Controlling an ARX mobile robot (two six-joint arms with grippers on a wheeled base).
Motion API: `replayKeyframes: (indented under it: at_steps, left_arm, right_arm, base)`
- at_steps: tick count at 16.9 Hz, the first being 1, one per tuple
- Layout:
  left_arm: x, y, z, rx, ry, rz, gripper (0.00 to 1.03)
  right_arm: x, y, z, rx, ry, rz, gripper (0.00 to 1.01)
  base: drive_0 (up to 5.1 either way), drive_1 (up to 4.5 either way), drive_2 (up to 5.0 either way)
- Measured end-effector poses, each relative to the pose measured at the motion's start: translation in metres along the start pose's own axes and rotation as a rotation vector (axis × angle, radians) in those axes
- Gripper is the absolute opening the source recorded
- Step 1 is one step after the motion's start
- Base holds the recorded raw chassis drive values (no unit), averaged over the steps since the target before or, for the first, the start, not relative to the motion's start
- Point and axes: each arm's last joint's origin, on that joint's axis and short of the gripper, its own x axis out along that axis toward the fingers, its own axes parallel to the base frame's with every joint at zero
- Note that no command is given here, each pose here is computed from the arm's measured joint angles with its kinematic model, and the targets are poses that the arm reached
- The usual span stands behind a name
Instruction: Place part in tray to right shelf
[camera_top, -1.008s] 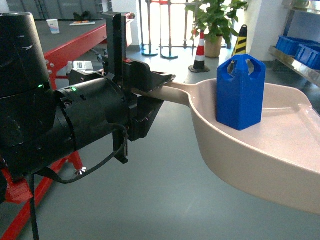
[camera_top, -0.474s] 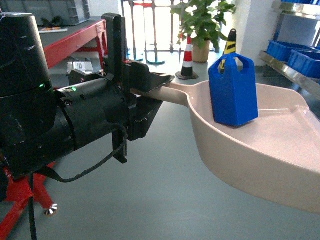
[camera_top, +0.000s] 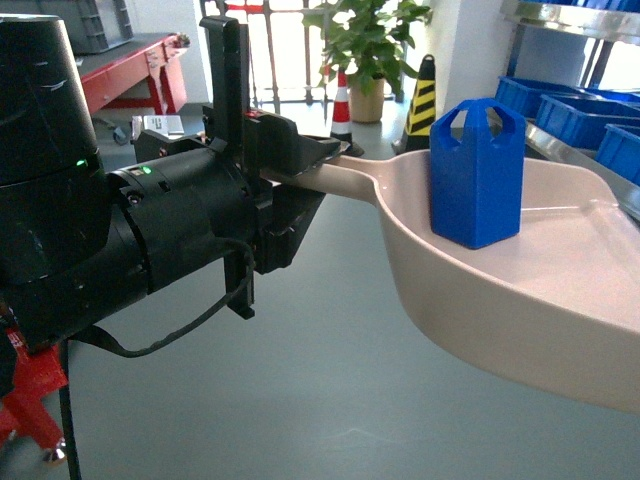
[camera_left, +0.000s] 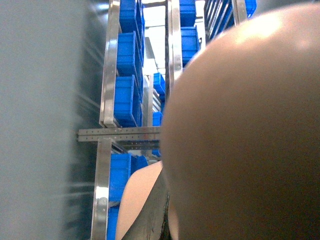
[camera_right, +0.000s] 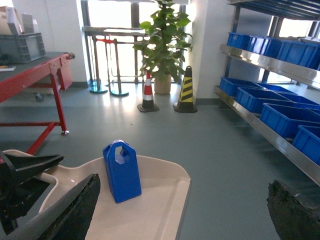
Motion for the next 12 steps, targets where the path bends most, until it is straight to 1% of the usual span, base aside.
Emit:
replayKeyframes:
  at_steps: [3, 12]
  left_arm:
    - [0.0000, 0.0012, -0.0001, -0.002, 0.002, 0.012, 0.16]
    - [0.0001, 0.0006, -0.0008, -0.001, 0.005, 0.007, 0.16]
  right_arm:
    - [0.0002, 0.0004, -0.0004, -0.003, 0.002, 0.000, 0.98]
    - [0.0002, 0.0004, -0.0003, -0.002, 0.002, 0.001, 0.98]
  base:
    - [-1.6, -1.59, -1.6]
    - [-1.6, -1.64, -1.6]
